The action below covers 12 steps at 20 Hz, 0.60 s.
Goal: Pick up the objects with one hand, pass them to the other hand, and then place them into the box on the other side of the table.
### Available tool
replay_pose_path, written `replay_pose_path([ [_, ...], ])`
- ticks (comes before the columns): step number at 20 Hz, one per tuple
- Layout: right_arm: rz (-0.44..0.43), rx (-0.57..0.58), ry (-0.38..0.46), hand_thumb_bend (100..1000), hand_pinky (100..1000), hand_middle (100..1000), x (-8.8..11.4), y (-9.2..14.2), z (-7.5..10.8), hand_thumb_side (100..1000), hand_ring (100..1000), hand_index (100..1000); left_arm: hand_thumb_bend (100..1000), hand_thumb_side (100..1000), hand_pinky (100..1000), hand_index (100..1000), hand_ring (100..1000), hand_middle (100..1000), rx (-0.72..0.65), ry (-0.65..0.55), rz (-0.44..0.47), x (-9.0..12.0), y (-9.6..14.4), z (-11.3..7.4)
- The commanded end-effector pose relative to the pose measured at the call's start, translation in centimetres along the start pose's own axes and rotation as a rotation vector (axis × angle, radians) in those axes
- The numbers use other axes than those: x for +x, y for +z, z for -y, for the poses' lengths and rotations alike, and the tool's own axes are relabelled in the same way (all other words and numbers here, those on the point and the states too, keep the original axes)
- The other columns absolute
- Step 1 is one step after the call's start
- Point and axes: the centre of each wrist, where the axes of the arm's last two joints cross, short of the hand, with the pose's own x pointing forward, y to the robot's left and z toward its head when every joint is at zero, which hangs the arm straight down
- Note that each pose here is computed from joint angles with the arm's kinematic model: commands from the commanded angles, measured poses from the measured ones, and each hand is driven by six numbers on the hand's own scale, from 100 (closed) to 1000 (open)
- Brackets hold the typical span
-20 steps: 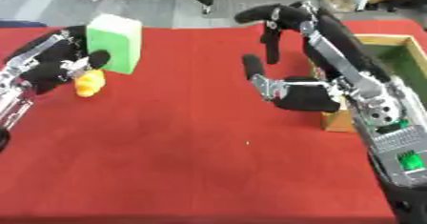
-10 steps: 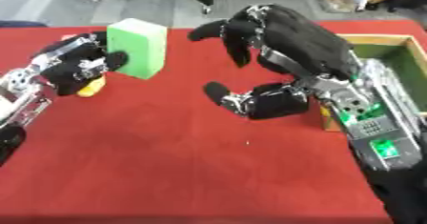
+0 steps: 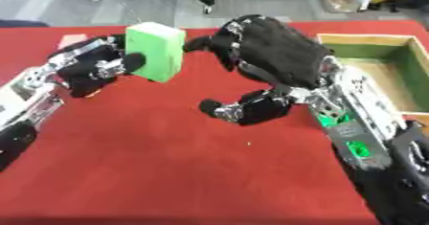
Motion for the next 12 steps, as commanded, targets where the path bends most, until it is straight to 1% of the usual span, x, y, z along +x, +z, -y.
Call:
replay_pose_path([
  [1,-0.028,-0.027,0.066,497,587,302,0.0,-0.5,0.2,388,340,853,128,315,767,529,561,470,0.011,-0.02,0.0,1.2,0.0,-0.3],
  [8,-0.091,-0.043,0.095,502,574,282,0.3,-1.1,-1.4,404,320,853,125,303,776,529,568,469,0.029,-0.014,-0.045,0.8,-0.2,-0.3],
  [12,-0.124,-0.049,0.107,502,560,269,0.4,-1.3,-2.0,404,306,851,124,300,781,529,569,468,0.037,-0.018,-0.066,0.8,-0.2,-0.4],
])
